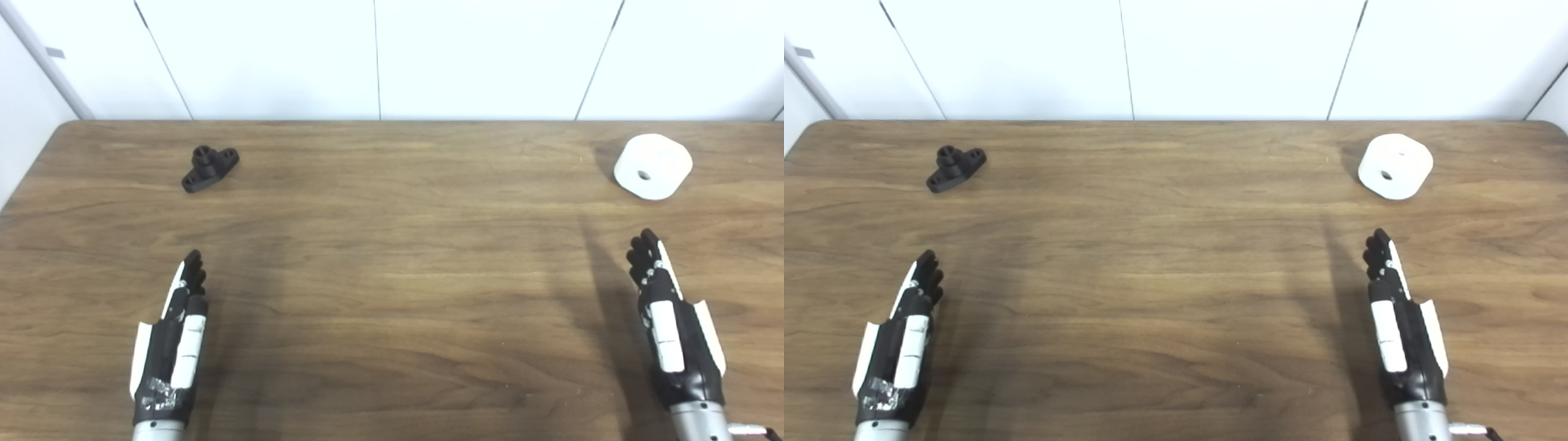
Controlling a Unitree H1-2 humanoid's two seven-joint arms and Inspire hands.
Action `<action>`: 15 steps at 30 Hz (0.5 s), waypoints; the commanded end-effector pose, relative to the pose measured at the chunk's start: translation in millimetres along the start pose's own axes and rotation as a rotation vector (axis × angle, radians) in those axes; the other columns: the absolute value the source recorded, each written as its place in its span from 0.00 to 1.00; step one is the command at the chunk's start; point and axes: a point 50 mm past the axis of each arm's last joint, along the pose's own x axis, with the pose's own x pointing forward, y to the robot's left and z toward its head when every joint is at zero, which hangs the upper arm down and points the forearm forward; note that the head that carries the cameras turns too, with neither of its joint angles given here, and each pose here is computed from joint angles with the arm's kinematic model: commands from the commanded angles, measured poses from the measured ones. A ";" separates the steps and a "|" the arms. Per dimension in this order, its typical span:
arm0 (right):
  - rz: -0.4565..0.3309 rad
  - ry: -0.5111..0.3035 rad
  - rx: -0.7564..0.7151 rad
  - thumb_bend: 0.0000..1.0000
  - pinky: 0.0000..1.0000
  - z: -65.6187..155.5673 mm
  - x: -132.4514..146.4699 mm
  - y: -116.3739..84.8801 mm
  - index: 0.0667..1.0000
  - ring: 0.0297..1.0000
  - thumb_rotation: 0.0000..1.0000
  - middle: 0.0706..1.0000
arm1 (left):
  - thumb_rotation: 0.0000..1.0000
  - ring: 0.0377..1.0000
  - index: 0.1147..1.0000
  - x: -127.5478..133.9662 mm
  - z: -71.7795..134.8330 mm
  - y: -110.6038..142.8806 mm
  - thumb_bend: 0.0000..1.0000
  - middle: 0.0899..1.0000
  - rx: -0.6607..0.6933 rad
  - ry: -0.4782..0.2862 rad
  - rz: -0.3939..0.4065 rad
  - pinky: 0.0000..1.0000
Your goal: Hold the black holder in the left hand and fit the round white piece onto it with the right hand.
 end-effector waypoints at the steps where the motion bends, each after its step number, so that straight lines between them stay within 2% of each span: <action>1: -0.011 -0.064 0.026 0.57 1.00 9.5 0.7 3.0 0.98 0.98 0.99 0.98 | 0.89 0.99 1.00 2.0 8.2 3.4 0.63 1.00 0.017 -0.066 0.006 1.00; 4: -0.013 -0.068 0.016 0.57 1.00 8.8 0.8 2.5 0.98 0.97 0.99 0.98 | 0.89 0.98 0.99 1.6 8.6 2.8 0.64 0.99 0.020 -0.061 0.014 1.00; 8: -0.012 -0.069 0.012 0.57 1.00 8.4 0.7 2.6 0.97 0.98 1.00 0.98 | 0.89 0.99 0.99 1.3 11.0 1.5 0.61 1.00 0.005 -0.057 0.011 1.00; 15: -0.010 -0.071 0.017 0.57 1.00 7.0 0.6 2.5 0.98 0.97 0.99 0.97 | 0.89 0.99 0.99 1.0 11.6 1.2 0.63 1.00 0.011 -0.052 0.013 1.00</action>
